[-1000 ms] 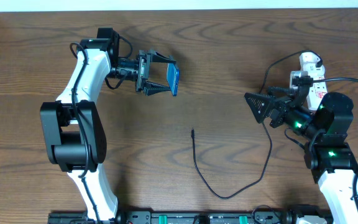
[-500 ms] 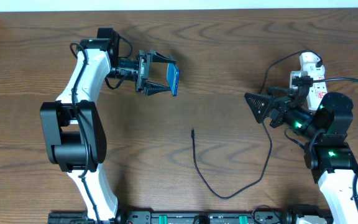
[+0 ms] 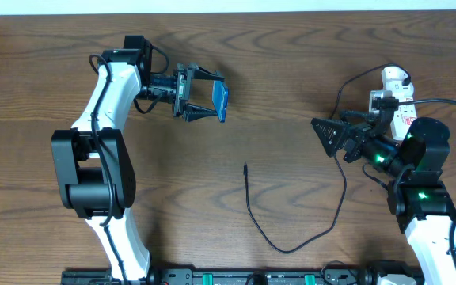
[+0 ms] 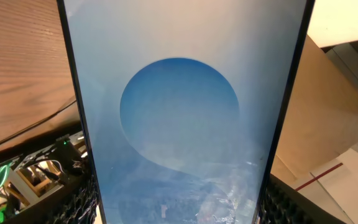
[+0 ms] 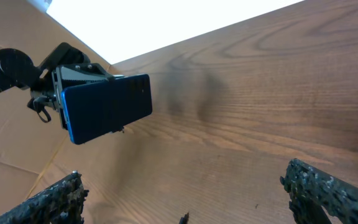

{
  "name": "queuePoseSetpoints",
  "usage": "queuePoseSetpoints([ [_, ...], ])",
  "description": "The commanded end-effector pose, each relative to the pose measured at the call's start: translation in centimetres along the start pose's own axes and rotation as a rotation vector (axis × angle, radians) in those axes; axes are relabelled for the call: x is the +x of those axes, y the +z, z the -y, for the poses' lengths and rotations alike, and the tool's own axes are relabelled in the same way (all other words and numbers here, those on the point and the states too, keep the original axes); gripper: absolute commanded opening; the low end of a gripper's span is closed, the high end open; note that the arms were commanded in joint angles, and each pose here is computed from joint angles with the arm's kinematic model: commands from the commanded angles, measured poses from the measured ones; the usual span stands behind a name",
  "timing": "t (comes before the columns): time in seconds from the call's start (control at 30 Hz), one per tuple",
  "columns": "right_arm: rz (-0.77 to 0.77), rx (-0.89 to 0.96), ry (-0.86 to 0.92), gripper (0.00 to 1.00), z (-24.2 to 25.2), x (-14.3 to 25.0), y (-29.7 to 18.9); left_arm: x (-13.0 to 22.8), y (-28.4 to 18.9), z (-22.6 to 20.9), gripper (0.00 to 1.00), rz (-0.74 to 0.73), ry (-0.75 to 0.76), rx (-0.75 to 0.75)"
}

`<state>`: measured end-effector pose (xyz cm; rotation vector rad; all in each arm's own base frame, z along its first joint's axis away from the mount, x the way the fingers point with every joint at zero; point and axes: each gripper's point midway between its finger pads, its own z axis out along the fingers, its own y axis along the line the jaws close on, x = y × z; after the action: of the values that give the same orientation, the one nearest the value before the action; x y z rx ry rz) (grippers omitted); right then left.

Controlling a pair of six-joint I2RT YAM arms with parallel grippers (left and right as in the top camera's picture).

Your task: Plug charger to phone and switch on socket

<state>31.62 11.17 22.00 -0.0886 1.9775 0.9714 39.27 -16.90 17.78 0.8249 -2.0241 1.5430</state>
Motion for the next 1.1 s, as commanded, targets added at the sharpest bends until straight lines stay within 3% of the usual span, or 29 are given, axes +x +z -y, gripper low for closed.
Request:
queuePoseSetpoints([
  [0.0,0.003,-0.011,-0.007,0.99,-0.74,-0.55,0.19,1.52,-0.48,1.1,0.07,-0.017,0.052,0.033],
  [1.07,0.007,-0.007,0.006,0.99,-0.67,-0.64,0.19,1.29,-0.48,1.35,0.07,-0.012,0.076,0.038],
])
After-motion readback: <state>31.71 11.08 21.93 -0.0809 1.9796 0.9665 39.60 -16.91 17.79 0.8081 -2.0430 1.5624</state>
